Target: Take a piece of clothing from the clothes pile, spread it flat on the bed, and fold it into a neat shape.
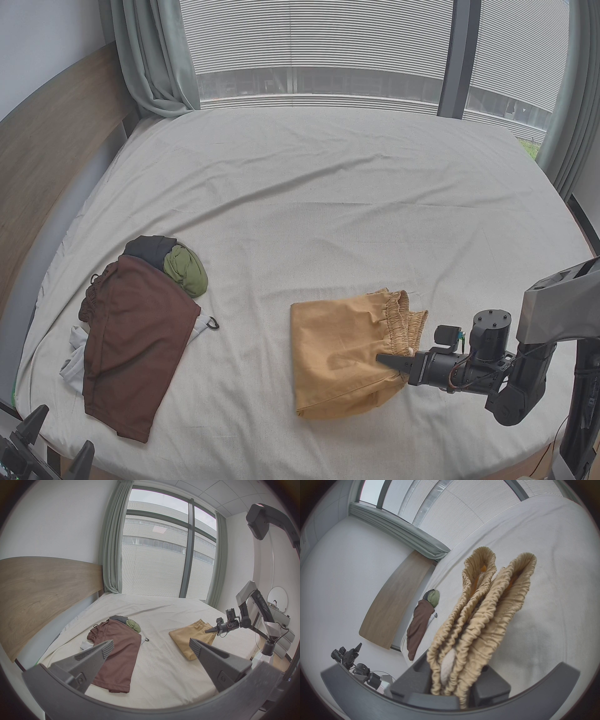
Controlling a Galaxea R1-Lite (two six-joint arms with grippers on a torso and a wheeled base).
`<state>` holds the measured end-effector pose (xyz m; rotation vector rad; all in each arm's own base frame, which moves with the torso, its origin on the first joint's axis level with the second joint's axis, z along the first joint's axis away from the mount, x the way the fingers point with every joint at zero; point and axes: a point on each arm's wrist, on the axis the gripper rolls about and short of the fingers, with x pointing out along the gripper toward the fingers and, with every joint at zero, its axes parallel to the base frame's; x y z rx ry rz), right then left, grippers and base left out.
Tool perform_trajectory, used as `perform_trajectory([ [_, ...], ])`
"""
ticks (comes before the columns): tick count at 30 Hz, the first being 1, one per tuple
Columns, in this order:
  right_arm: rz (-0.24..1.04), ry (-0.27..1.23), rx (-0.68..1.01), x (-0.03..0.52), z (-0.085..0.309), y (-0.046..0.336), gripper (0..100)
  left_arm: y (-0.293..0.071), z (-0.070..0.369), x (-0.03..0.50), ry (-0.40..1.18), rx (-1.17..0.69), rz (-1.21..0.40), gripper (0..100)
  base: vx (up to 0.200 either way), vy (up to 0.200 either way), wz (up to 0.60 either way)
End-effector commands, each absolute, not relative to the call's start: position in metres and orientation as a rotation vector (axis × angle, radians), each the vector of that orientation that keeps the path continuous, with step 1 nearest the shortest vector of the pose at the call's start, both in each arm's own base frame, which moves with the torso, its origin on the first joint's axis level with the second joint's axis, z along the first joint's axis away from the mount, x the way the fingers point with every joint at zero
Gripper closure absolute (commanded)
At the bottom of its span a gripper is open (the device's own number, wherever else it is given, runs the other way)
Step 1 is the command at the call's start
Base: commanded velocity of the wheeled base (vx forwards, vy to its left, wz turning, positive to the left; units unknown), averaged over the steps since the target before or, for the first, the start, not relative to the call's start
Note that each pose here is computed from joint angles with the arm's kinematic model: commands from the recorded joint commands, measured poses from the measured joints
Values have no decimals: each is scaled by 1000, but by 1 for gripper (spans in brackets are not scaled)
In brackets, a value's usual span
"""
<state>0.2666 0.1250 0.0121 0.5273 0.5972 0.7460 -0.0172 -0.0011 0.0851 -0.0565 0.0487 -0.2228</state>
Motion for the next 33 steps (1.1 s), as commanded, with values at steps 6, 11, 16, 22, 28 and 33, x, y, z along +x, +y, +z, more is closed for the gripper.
perform_trajectory([
  [6,807,498,528,261,44,133,100,-1,85,-17,54,-57,-223,0,0,0,0],
  [11,832,460,525,260,54,137,100,-1,85,-17,54,-57,-223,0,0,0,0],
  [16,853,421,527,264,63,142,100,-1,85,-17,54,-57,-223,0,0,0,0],
  [22,876,379,523,268,71,147,100,-1,85,-17,54,-57,-223,0,0,0,0],
  [28,898,333,525,275,79,153,100,-1,85,-17,54,-57,-223,0,0,0,0],
  [33,911,309,548,281,85,156,100,-1,85,-17,54,-57,-223,0,0,0,0],
])
